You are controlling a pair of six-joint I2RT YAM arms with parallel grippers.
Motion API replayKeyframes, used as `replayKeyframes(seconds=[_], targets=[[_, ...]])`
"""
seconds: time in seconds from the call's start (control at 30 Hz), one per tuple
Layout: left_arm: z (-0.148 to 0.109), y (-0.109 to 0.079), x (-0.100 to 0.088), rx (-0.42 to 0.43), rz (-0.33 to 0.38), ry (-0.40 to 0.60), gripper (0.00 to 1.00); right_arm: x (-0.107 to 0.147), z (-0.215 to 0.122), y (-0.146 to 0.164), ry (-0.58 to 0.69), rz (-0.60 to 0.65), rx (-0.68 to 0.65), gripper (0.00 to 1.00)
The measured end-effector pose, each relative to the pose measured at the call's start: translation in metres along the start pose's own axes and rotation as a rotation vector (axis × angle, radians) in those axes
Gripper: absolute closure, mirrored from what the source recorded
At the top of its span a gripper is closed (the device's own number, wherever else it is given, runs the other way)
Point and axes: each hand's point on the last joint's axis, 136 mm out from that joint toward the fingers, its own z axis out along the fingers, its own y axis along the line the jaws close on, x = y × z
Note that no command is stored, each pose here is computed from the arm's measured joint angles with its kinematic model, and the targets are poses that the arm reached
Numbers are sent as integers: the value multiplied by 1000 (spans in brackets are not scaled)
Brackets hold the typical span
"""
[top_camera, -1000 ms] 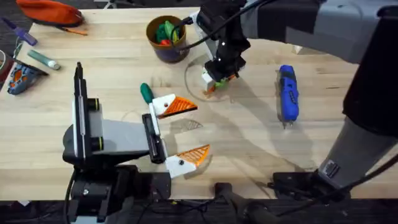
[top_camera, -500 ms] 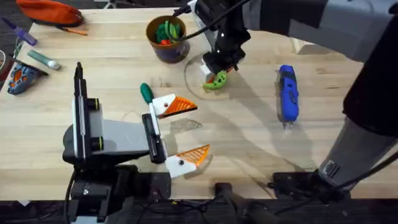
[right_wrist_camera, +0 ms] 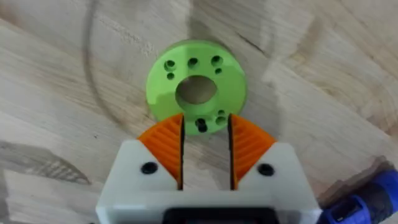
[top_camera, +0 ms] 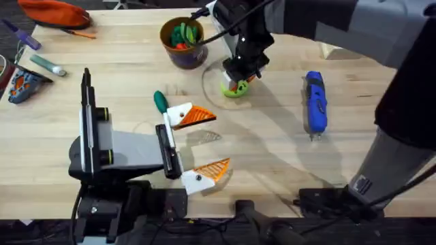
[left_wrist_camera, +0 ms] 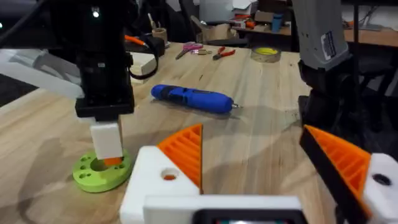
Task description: Pick up the gripper from the table and insert it into the empty holder that is missing its gripper. Then pick up a screw, insert it into the mounting hole, and use the screwdriver to tighten it. Finally, clean up the table by picking up the vegetable and placing it into the bucket.
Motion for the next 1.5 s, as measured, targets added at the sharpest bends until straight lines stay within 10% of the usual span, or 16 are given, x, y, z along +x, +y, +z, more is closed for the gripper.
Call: replayKeyframes(seconds=[1.5], targets=[[0,0,0,0,0,0,15,6,7,4,24,-11,1,877]])
